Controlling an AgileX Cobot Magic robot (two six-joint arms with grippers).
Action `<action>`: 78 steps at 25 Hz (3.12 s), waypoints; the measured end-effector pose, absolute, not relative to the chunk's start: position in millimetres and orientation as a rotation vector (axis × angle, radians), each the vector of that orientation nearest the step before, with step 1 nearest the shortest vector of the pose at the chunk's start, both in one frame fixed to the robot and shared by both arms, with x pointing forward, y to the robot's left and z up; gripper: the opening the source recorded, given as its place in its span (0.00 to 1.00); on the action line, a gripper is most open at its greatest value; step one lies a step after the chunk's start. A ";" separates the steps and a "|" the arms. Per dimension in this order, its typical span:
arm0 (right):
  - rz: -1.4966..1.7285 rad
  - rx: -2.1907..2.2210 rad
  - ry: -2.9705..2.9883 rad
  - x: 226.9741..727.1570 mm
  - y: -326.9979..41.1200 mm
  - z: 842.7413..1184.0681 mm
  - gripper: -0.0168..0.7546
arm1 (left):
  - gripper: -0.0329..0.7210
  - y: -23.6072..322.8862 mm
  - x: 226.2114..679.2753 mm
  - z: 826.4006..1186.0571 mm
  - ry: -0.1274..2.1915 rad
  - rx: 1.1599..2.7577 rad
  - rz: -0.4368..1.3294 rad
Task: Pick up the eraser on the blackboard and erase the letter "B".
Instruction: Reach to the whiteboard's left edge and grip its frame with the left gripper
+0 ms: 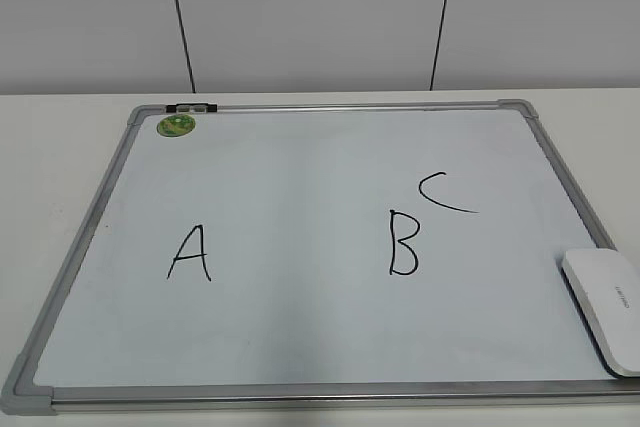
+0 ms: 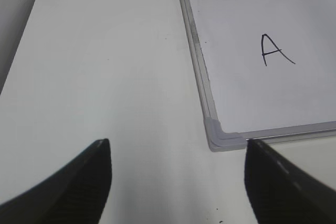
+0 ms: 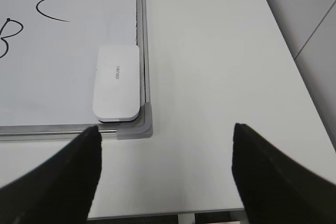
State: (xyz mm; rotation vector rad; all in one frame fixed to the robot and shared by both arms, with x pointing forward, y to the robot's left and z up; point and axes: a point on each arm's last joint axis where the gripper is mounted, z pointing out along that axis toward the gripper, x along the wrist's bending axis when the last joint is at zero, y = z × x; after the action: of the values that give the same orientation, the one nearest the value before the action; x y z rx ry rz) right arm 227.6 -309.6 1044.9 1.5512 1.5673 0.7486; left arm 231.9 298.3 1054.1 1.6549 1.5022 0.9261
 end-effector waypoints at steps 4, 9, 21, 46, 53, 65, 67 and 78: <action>0.749 1.551 1.567 227.6 -309.6 1044.9 0.76 | 0.83 298.3 231.9 1054.1 1.502 1.655 0.926; 0.749 1.551 1.567 227.6 -309.6 1044.9 0.76 | 0.83 298.3 231.9 1054.1 1.502 1.655 0.926; 0.749 1.551 1.567 227.6 -309.6 1044.9 0.76 | 0.83 297.6 238.4 1064.3 1.486 1.635 0.932; 0.749 1.551 1.567 227.6 -309.6 1044.9 0.76 | 0.75 291.2 521.2 1061.2 1.824 1.880 0.465; 0.749 1.551 1.567 227.6 -309.6 1044.9 0.76 | 0.71 271.4 580.3 1021.8 1.823 2.022 0.331; 0.749 1.551 1.567 227.6 -309.6 1044.9 0.76 | 0.62 266.4 623.3 971.8 1.894 2.105 0.189; 0.749 1.551 1.567 227.6 -309.6 1044.9 0.76 | 0.60 265.8 630.3 967.8 1.897 2.107 0.181; 0.749 1.551 1.567 227.6 -309.6 1044.9 0.76 | 0.52 264.1 650.7 941.5 1.924 2.131 0.126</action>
State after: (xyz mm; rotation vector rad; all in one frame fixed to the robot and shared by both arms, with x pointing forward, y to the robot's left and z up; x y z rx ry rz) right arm 227.6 -309.6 1044.9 1.5512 1.5673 0.7486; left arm 650.7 264.1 941.5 2.1308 1.9243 0.1258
